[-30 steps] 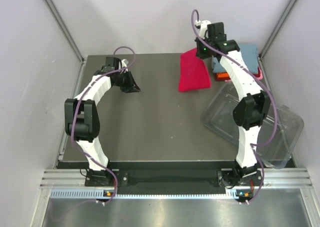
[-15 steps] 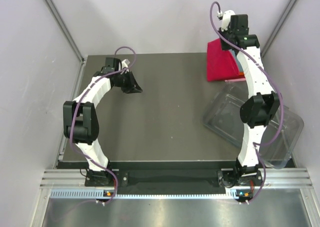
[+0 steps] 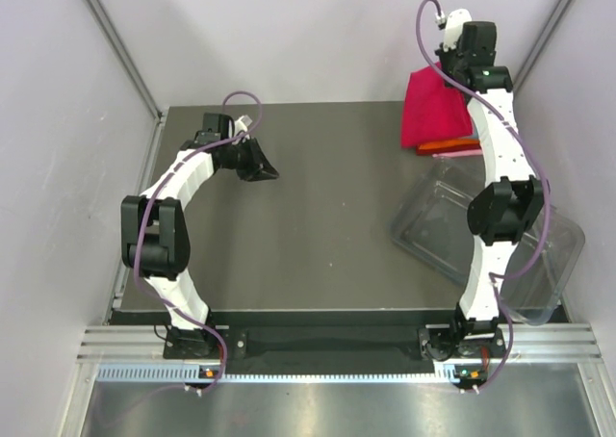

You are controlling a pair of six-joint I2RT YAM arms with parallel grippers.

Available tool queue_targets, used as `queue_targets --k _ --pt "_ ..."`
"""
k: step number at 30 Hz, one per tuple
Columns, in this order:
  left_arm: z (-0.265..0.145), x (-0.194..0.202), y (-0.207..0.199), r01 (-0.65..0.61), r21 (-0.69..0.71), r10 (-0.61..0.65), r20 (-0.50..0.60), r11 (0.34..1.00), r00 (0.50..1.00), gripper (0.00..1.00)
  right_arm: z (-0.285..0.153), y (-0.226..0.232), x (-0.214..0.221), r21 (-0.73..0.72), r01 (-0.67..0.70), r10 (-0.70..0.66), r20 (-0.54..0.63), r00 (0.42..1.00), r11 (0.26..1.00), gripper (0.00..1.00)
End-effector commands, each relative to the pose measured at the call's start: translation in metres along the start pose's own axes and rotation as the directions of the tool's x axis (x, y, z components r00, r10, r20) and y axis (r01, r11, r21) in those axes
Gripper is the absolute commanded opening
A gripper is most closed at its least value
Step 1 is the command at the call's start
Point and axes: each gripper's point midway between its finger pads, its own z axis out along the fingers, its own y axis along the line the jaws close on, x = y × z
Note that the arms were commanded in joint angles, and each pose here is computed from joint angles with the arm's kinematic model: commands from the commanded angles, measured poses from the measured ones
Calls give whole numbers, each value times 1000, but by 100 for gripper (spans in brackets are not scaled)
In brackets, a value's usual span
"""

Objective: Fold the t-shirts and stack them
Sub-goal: Neatly place the folded tshirt to the corner

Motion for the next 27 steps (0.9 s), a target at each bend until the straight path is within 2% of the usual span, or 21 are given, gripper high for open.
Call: queue_targets --k 1,13,22,27 --pt "-9 -9 -19 -48 55 46 45 997 998 18 -21 -34 -48 69 -8 -3 165 986 998 0" --pt "-7 -8 -18 -39 62 36 38 997 999 18 24 -72 -12 94 -49 38 125 991 994 0" --pt "-4 -7 -14 -34 53 32 32 998 999 18 66 -107 4 129 -79 56 173 983 989 0" --pt "-3 -7 -14 -30 57 29 28 998 999 18 71 -128 9 149 -109 78 199 977 983 0"
